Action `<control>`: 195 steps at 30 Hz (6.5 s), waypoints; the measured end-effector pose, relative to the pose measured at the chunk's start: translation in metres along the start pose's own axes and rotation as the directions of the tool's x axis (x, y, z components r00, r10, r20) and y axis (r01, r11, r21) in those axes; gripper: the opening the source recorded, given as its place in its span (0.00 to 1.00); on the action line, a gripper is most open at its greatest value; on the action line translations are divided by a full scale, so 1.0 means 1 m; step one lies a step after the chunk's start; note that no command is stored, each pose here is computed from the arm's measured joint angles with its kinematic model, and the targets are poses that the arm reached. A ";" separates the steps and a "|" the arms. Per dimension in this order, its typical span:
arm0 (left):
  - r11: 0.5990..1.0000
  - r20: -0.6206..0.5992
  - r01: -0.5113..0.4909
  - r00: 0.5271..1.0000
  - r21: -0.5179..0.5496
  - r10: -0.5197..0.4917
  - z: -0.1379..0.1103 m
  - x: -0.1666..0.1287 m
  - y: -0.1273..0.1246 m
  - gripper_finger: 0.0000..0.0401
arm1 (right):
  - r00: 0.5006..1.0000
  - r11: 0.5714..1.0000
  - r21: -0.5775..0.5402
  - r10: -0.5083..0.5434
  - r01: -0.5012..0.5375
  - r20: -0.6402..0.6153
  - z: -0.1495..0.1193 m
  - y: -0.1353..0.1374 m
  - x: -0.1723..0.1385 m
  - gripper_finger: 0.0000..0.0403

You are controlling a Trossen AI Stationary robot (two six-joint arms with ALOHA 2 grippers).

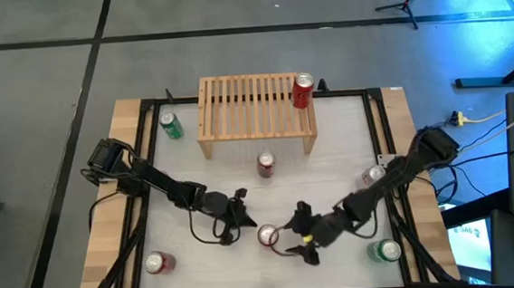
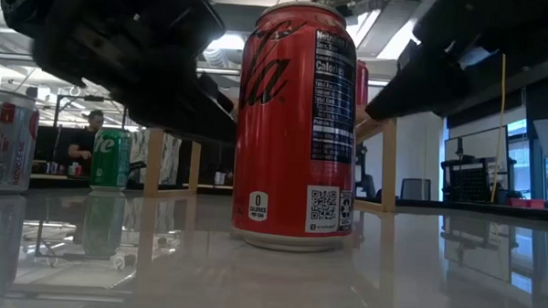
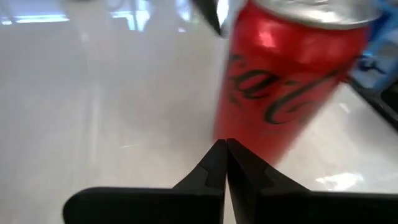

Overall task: Place canned beverage on shelf
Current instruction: Put the red soda can on the shelf

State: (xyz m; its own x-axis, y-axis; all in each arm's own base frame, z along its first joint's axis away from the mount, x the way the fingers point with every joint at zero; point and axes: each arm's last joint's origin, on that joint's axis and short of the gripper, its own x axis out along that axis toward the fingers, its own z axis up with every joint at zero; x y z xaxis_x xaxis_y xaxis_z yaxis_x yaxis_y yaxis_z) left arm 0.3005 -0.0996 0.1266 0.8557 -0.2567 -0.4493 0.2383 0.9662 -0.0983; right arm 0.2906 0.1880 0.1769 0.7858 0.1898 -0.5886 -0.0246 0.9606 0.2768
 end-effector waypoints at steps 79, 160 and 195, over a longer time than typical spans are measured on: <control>0.999 0.060 -0.040 0.997 0.020 0.039 0.002 0.000 -0.014 0.01 | 0.932 0.941 0.010 -0.335 0.340 -0.139 -0.004 -0.021 -0.020 0.83; 0.991 0.103 -0.130 0.986 -0.003 0.130 0.006 0.000 -0.004 0.01 | 0.783 0.839 0.048 -0.525 0.542 0.334 -0.012 -0.034 0.066 0.80; 0.986 0.062 -0.155 0.987 0.062 0.152 0.016 -0.020 -0.025 0.01 | 0.712 0.809 0.063 -0.550 0.585 0.436 0.061 -0.016 -0.065 0.70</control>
State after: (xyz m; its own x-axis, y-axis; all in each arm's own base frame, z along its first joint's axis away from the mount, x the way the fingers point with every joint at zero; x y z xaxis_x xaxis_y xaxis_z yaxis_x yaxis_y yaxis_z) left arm 0.2846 -0.1190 0.1527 0.9086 -0.1082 -0.4033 0.1305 0.9911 0.0281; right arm 0.2772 0.1479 0.2573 0.8430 -0.4815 -0.2400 0.4791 0.8748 -0.0723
